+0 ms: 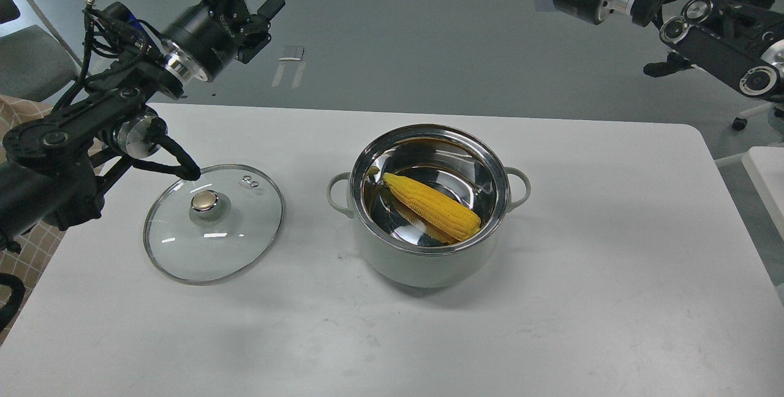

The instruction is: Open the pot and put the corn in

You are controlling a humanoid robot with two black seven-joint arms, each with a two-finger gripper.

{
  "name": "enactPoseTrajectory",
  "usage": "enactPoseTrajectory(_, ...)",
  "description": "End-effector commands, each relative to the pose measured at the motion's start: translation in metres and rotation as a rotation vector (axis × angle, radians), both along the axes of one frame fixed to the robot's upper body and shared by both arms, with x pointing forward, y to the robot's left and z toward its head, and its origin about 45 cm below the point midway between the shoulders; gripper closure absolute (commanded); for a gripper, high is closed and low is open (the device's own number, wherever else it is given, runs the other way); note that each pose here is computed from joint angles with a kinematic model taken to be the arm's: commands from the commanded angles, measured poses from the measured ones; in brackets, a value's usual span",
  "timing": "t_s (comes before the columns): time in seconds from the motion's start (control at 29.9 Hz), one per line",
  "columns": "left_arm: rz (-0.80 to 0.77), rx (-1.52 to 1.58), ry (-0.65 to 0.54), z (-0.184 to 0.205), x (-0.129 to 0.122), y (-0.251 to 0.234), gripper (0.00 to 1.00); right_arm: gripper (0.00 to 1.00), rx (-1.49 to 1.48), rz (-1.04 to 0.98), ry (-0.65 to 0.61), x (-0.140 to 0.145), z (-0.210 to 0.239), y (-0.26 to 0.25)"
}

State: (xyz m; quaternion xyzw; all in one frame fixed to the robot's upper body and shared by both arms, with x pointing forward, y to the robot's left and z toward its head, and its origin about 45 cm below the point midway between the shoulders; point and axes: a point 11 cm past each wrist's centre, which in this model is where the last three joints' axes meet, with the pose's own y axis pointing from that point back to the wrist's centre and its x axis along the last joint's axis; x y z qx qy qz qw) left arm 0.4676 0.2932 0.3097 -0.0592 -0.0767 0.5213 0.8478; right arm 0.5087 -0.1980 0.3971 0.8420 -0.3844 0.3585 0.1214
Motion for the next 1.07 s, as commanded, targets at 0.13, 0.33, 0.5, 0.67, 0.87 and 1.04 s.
enactPoseTrajectory(0.13, 0.024, -0.023, 0.054, -0.024, 0.008, 0.0, 0.02, 0.0, 0.401, -0.189, 0.085, 0.004, -0.038, -0.05)
enactPoseTrajectory(0.33, -0.034, -0.193, 0.116, -0.041, 0.004, 0.0, 0.02, 0.0, 0.63, -0.236, 0.242, -0.007, -0.101, -0.052)
enactPoseTrajectory(0.5, -0.066, -0.278, 0.152, -0.059, -0.003, -0.003, 0.02, 0.0, 0.838, -0.211, 0.361, -0.021, -0.134, -0.061)
enactPoseTrajectory(0.67, -0.077, -0.298, 0.191, -0.079, -0.011, -0.015, 0.02, 0.0, 0.92, -0.226, 0.428, -0.032, -0.163, -0.058)
enactPoseTrajectory(0.87, -0.086, -0.311, 0.205, -0.085, -0.015, -0.021, 0.02, 0.0, 0.941, -0.243, 0.476, -0.045, -0.188, -0.055)
enactPoseTrajectory(1.04, -0.087, -0.314, 0.202, -0.084, -0.015, -0.021, 0.02, 0.0, 0.986, -0.249, 0.475, -0.046, -0.189, -0.055)
